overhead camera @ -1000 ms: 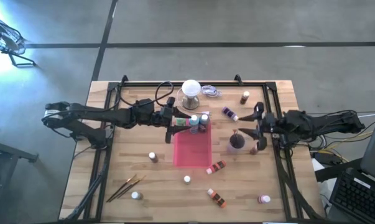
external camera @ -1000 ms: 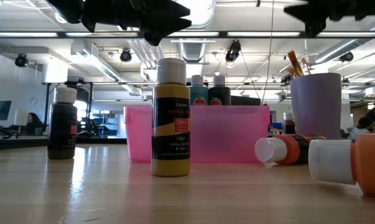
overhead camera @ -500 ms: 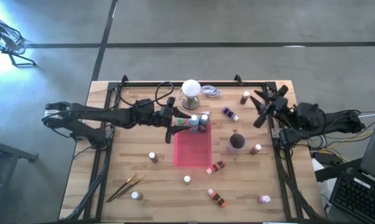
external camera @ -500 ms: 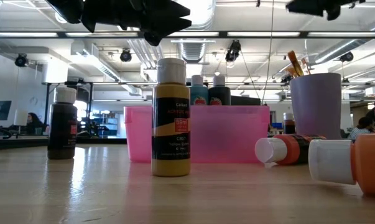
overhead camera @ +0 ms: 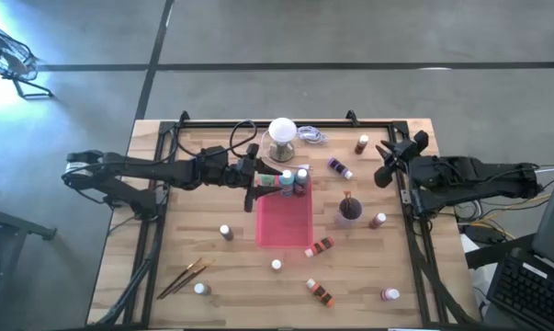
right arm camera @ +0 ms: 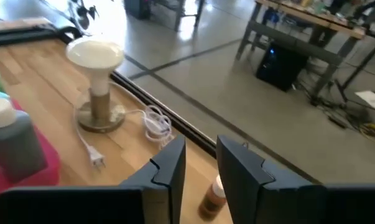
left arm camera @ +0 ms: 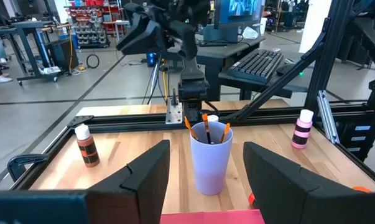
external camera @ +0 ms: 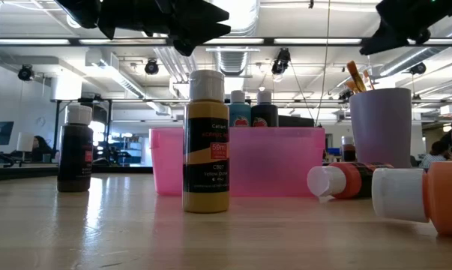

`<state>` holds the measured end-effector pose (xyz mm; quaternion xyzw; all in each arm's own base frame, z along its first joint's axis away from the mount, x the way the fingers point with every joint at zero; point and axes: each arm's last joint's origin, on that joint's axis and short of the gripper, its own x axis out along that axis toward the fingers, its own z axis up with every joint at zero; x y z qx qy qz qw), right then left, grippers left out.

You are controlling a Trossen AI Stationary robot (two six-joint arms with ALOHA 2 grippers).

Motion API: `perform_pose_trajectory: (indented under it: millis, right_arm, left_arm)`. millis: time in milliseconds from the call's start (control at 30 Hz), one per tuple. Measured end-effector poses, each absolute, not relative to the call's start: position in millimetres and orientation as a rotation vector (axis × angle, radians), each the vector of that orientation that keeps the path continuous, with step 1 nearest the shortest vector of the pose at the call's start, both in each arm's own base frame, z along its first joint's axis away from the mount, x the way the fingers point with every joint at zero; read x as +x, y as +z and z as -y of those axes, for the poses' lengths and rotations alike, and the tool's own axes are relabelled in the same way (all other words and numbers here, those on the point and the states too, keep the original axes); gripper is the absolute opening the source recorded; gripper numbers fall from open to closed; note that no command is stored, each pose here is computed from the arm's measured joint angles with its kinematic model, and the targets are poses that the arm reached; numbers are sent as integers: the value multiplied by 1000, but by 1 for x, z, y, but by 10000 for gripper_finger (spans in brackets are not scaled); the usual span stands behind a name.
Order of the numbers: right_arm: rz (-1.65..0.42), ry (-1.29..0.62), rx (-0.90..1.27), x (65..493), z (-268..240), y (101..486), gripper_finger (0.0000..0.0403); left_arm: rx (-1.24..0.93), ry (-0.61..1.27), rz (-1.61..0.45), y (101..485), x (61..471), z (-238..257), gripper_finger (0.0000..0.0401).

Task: Pick & Place Paint Supplies
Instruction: Put the small red paint bottle into the red bin

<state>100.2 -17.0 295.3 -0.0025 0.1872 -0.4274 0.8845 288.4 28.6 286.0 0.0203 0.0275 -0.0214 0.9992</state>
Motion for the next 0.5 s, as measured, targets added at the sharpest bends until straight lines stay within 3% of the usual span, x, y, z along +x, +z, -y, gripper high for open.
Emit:
perform_pose_trajectory:
  millis: [200, 500]
  right_arm:
    - [-485, -912, 32, 111, 30, 288, 87]
    - [-700, -982, 86, 123, 76, 272, 127]
  left_arm:
    - [41, -43, -55, 286, 288, -29, 209]
    - [40, -43, -55, 286, 288, -29, 209]
